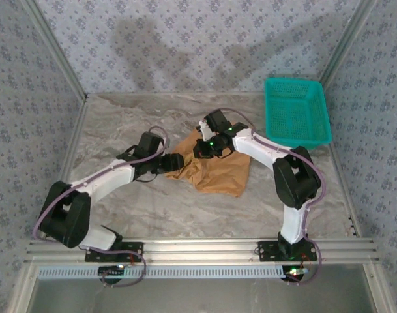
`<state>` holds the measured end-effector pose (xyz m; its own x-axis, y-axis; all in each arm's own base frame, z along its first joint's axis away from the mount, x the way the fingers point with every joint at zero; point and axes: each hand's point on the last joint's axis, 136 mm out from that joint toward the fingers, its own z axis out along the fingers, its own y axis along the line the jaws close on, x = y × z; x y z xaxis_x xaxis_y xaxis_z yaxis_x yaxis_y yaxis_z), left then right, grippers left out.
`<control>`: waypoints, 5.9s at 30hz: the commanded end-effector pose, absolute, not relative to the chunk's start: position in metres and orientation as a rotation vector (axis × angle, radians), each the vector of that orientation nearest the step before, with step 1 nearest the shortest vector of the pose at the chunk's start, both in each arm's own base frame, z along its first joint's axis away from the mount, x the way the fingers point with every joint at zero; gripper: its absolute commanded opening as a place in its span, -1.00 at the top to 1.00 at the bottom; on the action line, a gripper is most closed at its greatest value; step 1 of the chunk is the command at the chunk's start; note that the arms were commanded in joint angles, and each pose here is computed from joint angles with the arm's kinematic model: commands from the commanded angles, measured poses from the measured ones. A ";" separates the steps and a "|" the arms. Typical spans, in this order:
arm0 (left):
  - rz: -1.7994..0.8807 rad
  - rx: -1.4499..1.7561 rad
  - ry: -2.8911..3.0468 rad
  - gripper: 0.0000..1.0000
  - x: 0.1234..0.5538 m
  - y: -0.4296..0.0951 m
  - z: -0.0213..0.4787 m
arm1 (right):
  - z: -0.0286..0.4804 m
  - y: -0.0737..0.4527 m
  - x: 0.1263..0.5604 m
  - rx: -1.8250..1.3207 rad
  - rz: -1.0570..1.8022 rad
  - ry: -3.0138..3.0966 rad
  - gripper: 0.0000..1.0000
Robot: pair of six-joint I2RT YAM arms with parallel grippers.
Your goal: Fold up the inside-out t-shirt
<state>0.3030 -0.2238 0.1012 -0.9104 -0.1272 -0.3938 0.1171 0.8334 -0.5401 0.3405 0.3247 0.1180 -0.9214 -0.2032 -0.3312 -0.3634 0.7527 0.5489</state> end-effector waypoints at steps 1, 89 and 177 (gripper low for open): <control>-0.754 0.086 2.536 -0.33 0.320 -0.230 0.101 | 0.138 0.330 0.336 -0.461 0.982 2.659 1.00; -1.243 -0.291 2.449 1.00 0.383 -0.235 0.177 | 0.103 0.368 0.404 0.234 0.907 2.434 1.00; -0.776 -0.248 2.786 0.64 0.355 -0.207 0.057 | 0.051 0.380 0.268 -0.197 0.951 2.767 1.00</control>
